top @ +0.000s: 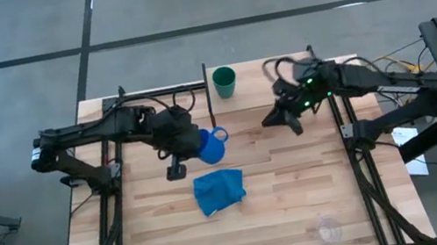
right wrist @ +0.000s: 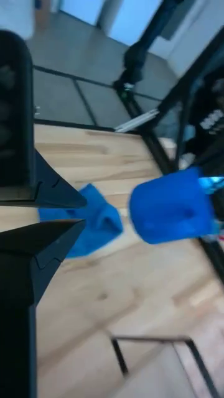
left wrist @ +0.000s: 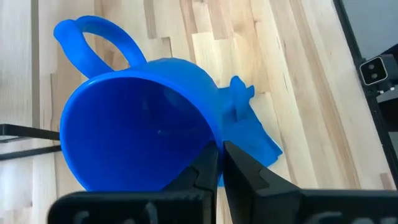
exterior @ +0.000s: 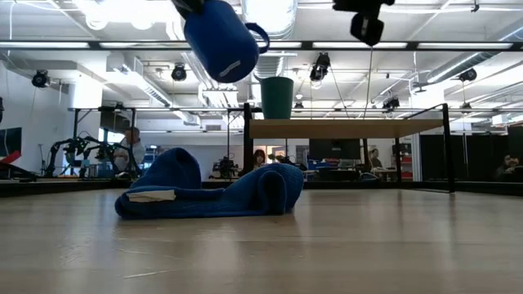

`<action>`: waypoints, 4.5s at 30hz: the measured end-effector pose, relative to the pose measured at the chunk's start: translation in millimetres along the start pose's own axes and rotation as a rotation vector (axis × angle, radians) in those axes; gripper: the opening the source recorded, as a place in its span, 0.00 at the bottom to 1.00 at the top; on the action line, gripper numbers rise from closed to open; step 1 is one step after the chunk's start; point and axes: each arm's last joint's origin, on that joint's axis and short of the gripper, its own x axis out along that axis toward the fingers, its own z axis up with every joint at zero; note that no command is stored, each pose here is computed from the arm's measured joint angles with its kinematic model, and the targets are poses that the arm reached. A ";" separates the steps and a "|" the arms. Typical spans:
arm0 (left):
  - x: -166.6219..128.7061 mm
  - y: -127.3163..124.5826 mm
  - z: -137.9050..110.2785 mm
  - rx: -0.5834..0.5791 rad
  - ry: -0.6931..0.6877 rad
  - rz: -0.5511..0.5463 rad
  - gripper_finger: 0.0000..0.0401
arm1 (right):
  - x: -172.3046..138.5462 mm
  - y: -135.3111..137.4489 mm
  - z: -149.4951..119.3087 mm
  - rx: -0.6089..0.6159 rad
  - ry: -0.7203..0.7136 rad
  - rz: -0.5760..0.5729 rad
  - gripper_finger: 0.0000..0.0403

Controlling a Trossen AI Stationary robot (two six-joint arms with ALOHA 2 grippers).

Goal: Stack small to large cups/mugs on shelf
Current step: Put the blue mug on the shelf

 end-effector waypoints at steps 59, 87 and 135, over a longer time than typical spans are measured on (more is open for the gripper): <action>-22.1 -12.1 11.9 0.081 -0.133 -0.248 0.00 | 84.9 -0.6 18.2 0.088 -0.025 0.314 0.08; -33.3 -14.0 9.1 0.088 -0.165 -0.250 0.00 | 72.2 18.8 41.8 0.088 -0.086 0.365 0.08; -34.0 -12.2 9.3 0.137 -0.179 -0.239 0.00 | 73.0 17.4 38.0 -0.175 -0.103 0.324 0.29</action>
